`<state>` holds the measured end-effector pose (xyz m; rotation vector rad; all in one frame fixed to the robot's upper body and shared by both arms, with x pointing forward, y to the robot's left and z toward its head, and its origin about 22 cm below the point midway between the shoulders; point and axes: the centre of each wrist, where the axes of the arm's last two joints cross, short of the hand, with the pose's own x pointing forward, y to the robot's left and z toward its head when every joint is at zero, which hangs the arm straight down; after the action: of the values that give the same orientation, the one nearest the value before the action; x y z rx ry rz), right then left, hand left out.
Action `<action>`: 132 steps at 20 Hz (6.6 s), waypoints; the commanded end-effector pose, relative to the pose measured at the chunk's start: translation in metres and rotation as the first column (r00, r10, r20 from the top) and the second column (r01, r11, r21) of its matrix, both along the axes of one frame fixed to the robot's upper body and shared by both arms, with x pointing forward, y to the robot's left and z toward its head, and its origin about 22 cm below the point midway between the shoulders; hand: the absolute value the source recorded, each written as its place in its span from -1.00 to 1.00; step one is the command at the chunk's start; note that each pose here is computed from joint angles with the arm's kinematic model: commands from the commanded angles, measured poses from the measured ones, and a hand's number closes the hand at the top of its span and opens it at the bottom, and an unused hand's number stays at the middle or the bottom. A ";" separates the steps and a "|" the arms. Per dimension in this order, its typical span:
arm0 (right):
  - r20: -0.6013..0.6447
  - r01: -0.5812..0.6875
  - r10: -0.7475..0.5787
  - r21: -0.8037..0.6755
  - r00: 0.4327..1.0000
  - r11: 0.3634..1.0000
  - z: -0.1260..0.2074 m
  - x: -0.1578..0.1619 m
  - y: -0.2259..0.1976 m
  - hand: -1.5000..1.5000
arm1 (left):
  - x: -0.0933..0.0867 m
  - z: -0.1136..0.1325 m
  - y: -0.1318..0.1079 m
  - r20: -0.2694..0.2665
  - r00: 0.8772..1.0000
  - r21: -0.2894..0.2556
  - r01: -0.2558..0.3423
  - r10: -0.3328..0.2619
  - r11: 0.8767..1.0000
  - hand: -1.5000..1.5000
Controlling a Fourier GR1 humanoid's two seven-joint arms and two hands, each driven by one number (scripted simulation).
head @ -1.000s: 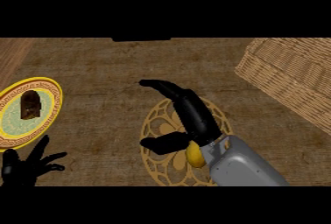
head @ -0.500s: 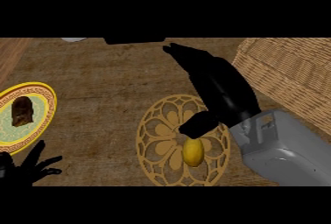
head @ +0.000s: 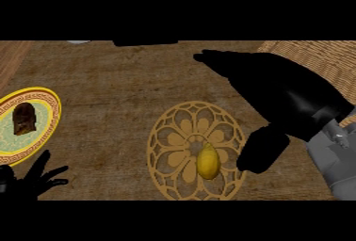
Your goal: Pick the lemon from the placemat and place it in the basket
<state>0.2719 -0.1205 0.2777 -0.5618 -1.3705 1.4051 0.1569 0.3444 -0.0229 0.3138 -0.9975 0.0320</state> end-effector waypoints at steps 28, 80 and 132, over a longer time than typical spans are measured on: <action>-0.159 0.081 -0.105 -0.151 0.982 0.985 -0.066 -0.051 0.003 -1.00 | 0.026 -0.033 -0.046 0.006 0.994 -0.100 0.107 -0.107 0.989 0.00; -0.204 0.091 -0.146 -0.257 0.968 0.962 -0.229 -0.015 0.020 1.00 | 0.045 -0.027 -0.047 0.013 0.991 -0.097 0.137 -0.137 0.986 0.00; 0.145 0.749 -0.985 0.662 -0.097 0.023 0.078 0.166 -0.092 1.00 | 0.033 -0.020 -0.058 0.013 0.991 -0.106 0.131 -0.130 0.986 0.00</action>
<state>0.4402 -0.1998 0.3295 -1.4575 -1.2594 -0.2721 0.1894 0.3169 -0.0243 0.2430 -1.0762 -0.0261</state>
